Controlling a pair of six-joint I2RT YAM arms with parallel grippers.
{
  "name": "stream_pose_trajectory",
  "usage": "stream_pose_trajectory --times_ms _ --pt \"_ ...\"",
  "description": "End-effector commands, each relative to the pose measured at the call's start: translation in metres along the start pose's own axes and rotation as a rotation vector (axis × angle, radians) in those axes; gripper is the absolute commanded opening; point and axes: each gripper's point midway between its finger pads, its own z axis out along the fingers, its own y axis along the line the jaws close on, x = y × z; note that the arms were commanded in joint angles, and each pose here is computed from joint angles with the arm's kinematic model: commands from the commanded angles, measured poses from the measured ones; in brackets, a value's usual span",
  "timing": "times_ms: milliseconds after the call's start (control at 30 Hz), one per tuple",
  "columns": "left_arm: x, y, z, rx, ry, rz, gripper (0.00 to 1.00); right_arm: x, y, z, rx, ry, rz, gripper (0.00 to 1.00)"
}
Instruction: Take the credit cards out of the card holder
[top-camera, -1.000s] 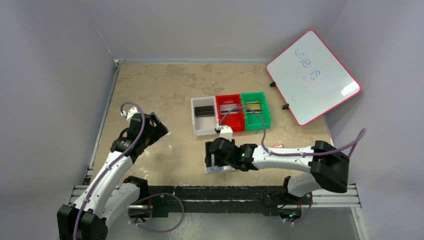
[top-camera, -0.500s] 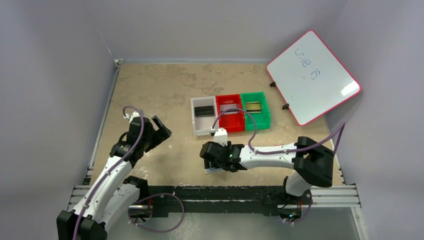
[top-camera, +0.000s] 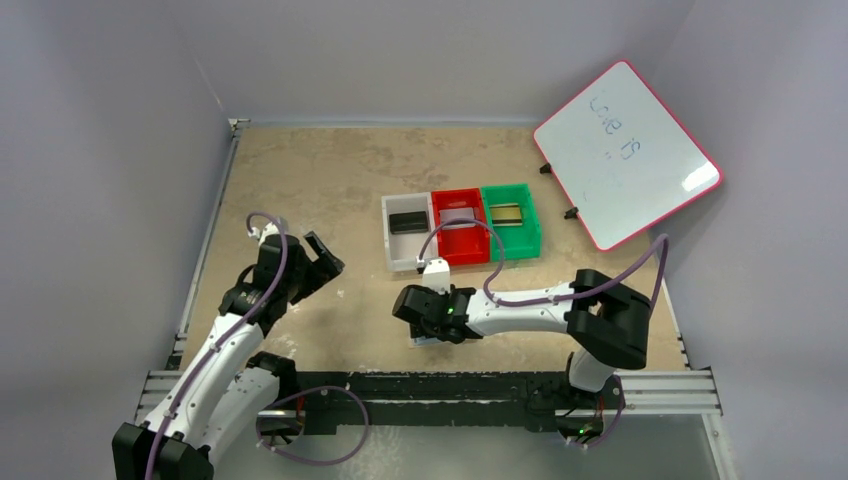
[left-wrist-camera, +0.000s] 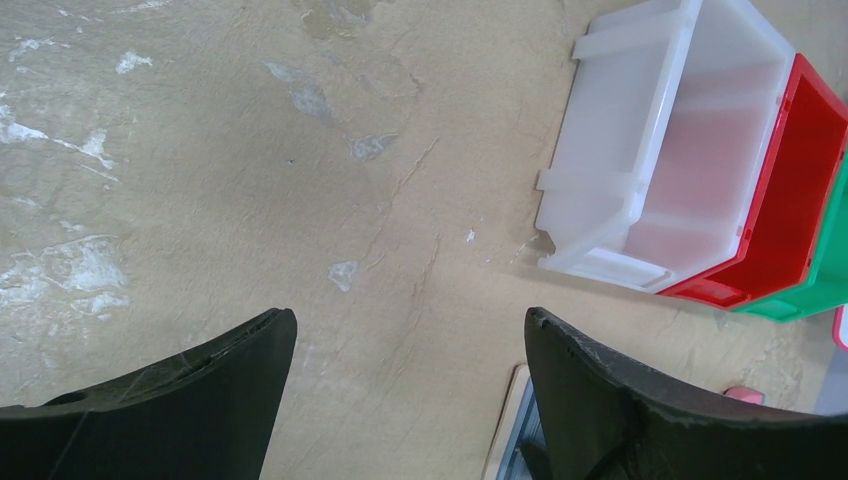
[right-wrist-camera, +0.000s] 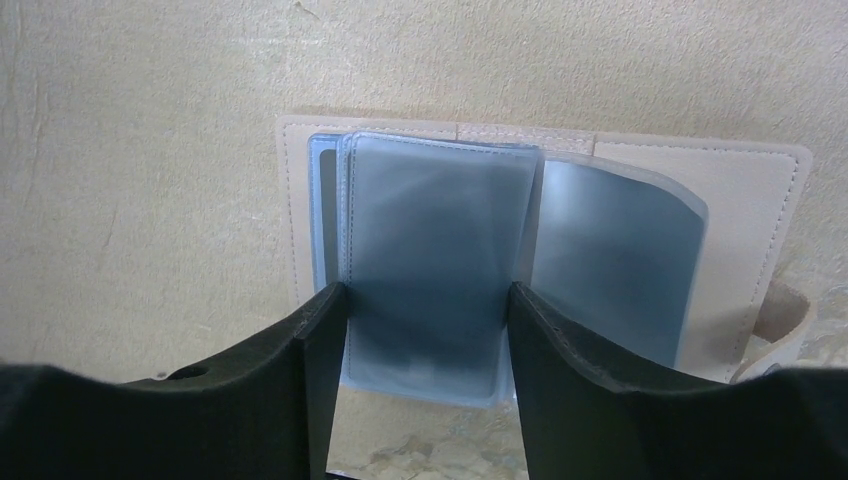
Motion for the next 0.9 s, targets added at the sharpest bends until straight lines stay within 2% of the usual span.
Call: stream_pose_trajectory --times_ms 0,133,533,867 --pt "-0.010 -0.016 -0.003 0.059 -0.033 0.011 0.84 0.000 0.005 -0.001 -0.020 0.000 0.016 0.55" --pt "-0.009 -0.016 -0.002 0.057 -0.026 0.012 0.84 -0.002 0.014 -0.005 -0.081 -0.002 0.025 0.61" --pt "-0.005 -0.016 0.000 0.054 -0.011 0.014 0.83 -0.011 0.020 -0.006 -0.113 -0.021 0.047 0.67" --pt "-0.004 -0.015 0.002 0.050 -0.003 0.017 0.83 -0.012 0.015 -0.001 -0.094 -0.018 0.054 0.53"
